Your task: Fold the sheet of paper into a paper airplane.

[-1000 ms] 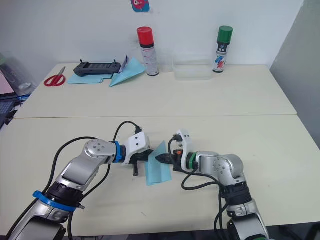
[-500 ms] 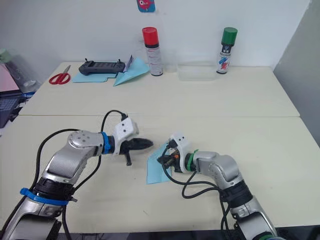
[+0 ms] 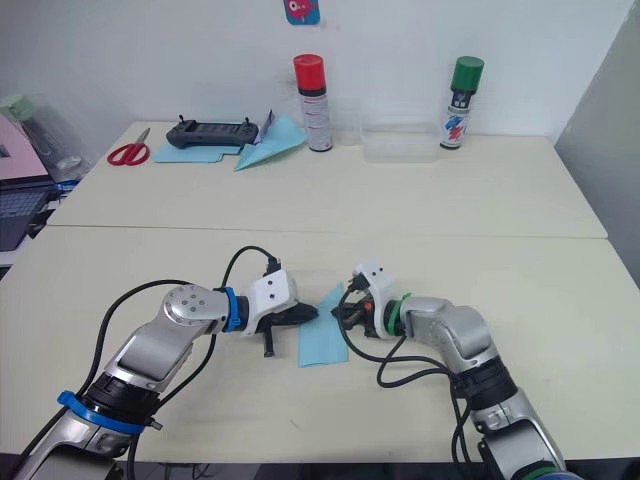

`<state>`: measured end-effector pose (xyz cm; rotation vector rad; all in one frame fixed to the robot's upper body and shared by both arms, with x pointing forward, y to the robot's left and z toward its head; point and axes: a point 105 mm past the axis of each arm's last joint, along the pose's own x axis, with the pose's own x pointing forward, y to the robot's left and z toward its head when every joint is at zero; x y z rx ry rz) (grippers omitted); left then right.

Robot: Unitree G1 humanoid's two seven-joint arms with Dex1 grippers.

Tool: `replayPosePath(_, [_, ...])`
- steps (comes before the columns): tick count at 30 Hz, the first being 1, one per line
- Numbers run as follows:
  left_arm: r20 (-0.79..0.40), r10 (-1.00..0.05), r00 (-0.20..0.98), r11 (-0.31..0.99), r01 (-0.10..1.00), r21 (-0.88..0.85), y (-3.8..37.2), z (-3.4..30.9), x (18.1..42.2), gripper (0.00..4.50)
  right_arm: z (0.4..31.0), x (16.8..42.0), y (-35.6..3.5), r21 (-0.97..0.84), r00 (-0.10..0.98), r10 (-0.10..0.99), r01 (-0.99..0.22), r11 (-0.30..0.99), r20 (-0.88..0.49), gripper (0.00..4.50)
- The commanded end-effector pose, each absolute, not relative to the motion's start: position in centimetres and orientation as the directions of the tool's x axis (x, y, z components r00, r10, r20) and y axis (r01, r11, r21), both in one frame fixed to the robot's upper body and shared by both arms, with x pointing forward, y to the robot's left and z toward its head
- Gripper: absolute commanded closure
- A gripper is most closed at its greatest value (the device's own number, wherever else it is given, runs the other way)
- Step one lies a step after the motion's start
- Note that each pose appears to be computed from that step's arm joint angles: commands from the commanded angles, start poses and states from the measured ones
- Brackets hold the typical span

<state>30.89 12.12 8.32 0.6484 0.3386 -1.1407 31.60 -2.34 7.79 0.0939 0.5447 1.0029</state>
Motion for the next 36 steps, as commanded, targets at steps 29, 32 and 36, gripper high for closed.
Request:
replayPosePath(29, [-0.63,-0.692,0.352,0.208,0.933,0.293,12.5,5.2,30.8,4.5,11.7,33.4,-3.5,0.1,0.453,0.877,-0.876,0.472,-0.161,4.47])
replayPosePath(32, [-0.629,-0.694,0.35,0.205,0.934,0.293,12.5,5.2,30.8,4.5,10.7,31.9,-2.5,0.079,0.388,0.899,-0.909,0.41,-0.201,4.47])
replayPosePath(36, [-0.63,-0.694,0.348,0.201,0.934,0.294,12.6,5.2,30.8,4.5,7.9,31.0,-2.2,0.022,0.362,0.875,-0.921,0.389,-0.322,4.47])
